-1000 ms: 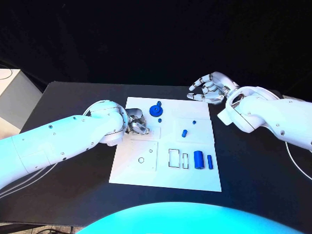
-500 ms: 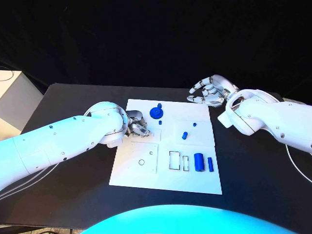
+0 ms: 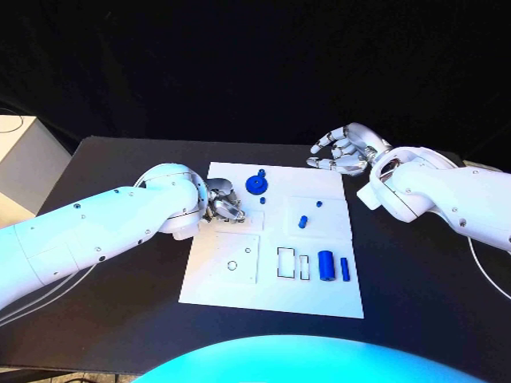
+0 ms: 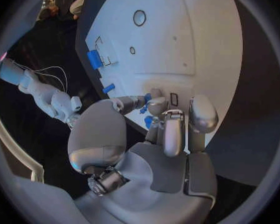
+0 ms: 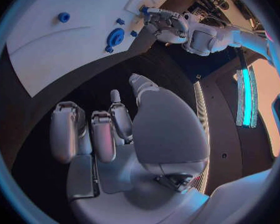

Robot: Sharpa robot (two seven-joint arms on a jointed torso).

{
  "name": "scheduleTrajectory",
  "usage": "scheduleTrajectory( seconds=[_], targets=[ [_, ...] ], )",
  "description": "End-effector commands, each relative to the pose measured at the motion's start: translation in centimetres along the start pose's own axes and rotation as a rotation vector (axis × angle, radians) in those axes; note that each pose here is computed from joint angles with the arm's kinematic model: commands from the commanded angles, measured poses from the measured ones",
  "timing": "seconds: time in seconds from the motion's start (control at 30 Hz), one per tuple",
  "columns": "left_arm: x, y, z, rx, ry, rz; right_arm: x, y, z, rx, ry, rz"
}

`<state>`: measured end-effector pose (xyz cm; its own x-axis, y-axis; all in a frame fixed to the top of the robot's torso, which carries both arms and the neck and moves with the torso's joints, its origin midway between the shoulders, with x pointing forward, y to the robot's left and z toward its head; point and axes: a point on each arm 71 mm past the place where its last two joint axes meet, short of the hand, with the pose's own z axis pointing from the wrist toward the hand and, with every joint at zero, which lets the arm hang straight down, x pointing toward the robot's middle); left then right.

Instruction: Assemble the parts on the task board

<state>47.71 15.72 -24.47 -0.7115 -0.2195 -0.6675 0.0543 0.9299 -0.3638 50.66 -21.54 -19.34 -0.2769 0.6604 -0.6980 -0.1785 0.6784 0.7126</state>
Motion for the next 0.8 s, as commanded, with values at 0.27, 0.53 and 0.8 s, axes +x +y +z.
scheduleTrajectory(
  seconds=[0.27, 0.53, 0.8],
  targets=[
    [-0.25, 0.14, 0.22, -0.004, 0.058, -0.023, 0.28, 0.01, 0.03, -0.008, 0.017, -0.003],
    [-0.31, 0.37, 0.43, -0.013, 0.086, -0.03, 0.31, -0.03, 0.04, -0.006, 0.019, -0.003],
    [-0.42, 0.5, 0.73, -0.022, 0.103, -0.036, 0.42, -0.07, 0.06, -0.005, 0.023, -0.002]
  ],
)
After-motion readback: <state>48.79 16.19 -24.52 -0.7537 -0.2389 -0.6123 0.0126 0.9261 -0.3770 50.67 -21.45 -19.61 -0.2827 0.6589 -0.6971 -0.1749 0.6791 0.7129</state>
